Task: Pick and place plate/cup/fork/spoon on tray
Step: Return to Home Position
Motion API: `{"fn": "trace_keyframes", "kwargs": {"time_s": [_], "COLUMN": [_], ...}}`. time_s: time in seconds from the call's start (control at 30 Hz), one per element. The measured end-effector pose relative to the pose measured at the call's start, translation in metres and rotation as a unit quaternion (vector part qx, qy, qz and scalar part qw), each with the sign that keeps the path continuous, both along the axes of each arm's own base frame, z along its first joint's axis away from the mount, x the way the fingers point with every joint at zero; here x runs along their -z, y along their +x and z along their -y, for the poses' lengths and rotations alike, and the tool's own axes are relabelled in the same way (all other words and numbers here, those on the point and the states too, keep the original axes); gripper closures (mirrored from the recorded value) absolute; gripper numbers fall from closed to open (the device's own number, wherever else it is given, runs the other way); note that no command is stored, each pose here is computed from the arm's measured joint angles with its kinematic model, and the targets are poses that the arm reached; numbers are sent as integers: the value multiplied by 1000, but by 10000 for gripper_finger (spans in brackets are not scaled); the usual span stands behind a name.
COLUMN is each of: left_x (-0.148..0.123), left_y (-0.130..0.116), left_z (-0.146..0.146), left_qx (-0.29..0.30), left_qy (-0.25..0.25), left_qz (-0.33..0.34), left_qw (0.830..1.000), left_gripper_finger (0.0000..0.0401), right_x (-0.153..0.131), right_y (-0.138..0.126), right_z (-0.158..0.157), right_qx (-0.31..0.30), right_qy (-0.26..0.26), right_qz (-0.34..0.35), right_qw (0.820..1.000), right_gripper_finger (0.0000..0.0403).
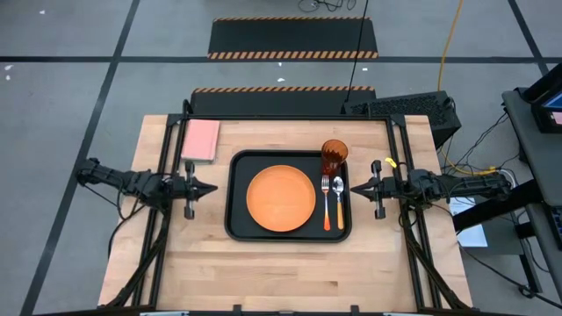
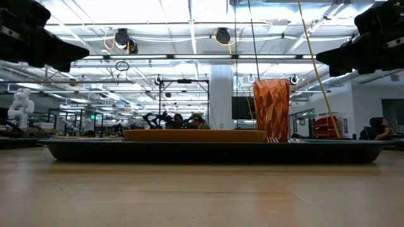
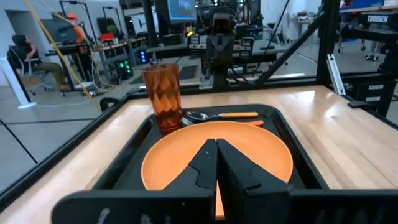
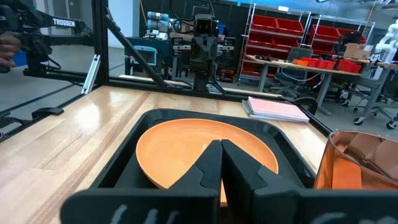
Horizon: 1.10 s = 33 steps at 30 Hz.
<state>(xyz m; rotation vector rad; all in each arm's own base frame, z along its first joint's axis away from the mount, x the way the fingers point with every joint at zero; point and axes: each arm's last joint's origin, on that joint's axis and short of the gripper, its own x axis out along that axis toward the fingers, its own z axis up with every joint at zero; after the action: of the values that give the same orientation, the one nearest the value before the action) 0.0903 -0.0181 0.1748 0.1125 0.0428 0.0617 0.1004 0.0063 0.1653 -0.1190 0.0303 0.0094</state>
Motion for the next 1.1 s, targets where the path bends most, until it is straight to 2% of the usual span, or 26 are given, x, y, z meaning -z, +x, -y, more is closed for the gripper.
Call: {"fn": "trace_keyframes", "kwargs": {"time_s": [0.5, 0.83, 1.0, 1.1], "left_x": [1, 2, 2, 2], "left_y": [3, 3, 3, 3], "left_z": [-13, -18, -19, -19], "left_qx": [-4, -3, -6, -6], "left_qy": [20, 18, 10, 10], "left_qz": [-9, -14, -14, -14], "left_qw": [1000, 1000, 1000, 1000], "left_gripper_finger": [398, 397, 383, 390], "right_x": [0, 0, 0, 0], "right_y": [0, 0, 0, 0], "right_z": [0, 0, 0, 0], "right_qx": [0, 0, 0, 0], "right_qy": [0, 0, 0, 0], "right_qz": [1, 1, 1, 1], "right_qw": [1000, 1000, 1000, 1000], "right_gripper_finger": [403, 403, 403, 403]}}
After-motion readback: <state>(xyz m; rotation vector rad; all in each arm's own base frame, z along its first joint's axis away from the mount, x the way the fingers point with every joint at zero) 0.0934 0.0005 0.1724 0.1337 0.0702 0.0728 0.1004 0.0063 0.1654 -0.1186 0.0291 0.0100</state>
